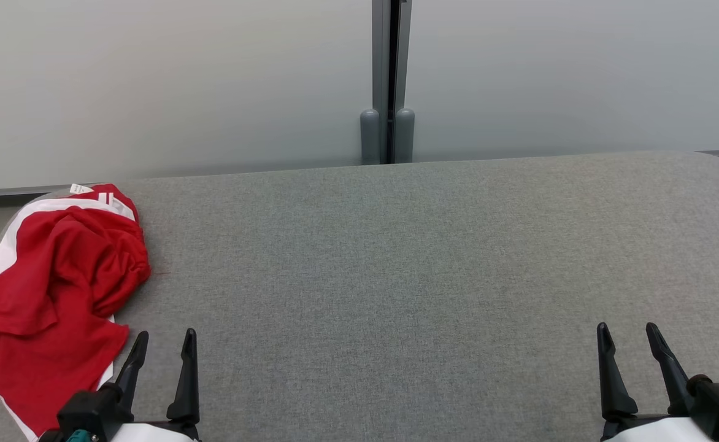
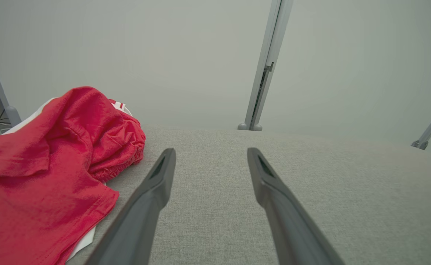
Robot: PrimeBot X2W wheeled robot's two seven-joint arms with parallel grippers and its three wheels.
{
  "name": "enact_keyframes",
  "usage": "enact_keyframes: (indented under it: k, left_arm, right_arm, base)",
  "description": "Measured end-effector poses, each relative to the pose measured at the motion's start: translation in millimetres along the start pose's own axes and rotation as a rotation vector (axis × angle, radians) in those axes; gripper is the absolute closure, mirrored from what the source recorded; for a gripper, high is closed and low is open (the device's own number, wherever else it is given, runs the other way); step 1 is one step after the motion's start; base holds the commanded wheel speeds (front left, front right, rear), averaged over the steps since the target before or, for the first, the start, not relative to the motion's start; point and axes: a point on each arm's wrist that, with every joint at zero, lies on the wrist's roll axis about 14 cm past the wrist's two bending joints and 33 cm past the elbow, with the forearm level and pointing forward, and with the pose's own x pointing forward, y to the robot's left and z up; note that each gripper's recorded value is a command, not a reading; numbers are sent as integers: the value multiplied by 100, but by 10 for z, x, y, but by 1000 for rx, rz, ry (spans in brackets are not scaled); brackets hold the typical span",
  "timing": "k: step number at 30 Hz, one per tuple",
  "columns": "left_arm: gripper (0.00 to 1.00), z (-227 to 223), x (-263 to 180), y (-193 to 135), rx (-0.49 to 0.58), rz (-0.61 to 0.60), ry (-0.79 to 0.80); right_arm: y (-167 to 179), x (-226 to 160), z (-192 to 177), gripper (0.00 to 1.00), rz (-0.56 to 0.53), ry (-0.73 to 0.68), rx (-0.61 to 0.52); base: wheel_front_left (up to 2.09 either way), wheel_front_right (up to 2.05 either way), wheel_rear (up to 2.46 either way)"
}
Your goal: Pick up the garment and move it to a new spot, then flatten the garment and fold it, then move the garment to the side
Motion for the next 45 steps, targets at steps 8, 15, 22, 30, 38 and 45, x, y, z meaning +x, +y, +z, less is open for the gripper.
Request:
enact_keyframes:
  k: [8, 15, 22, 30, 38, 45]
  left_arm:
    - [0, -75, -51, 3, 70, -13, 19]
    - [0, -85, -75, -7, 113, -23, 18]
    - [0, -100, -90, -29, 157, -38, 19]
    - [0, -137, -99, -23, 168, -39, 29]
    - [0, -160, -109, 13, 164, -29, 37]
    - [0, -174, -128, 37, 162, -20, 41]
  right_arm:
    - [12, -22, -7, 0, 10, -4, -52]
    - [38, -48, -29, 0, 24, -2, -95]
    - [60, -73, -38, 0, 36, -2, -133]
    - [35, -86, -57, 0, 28, 1, -129]
    - [-11, -94, -62, 0, 13, 3, -120]
    - [-22, -96, -69, 0, 11, 6, -122]
  base:
    - [0, 0, 0]
    - [0, 0, 0]
    - [0, 0, 0]
    - [0, 0, 0]
    - [0, 0, 0]
    - [0, 0, 0]
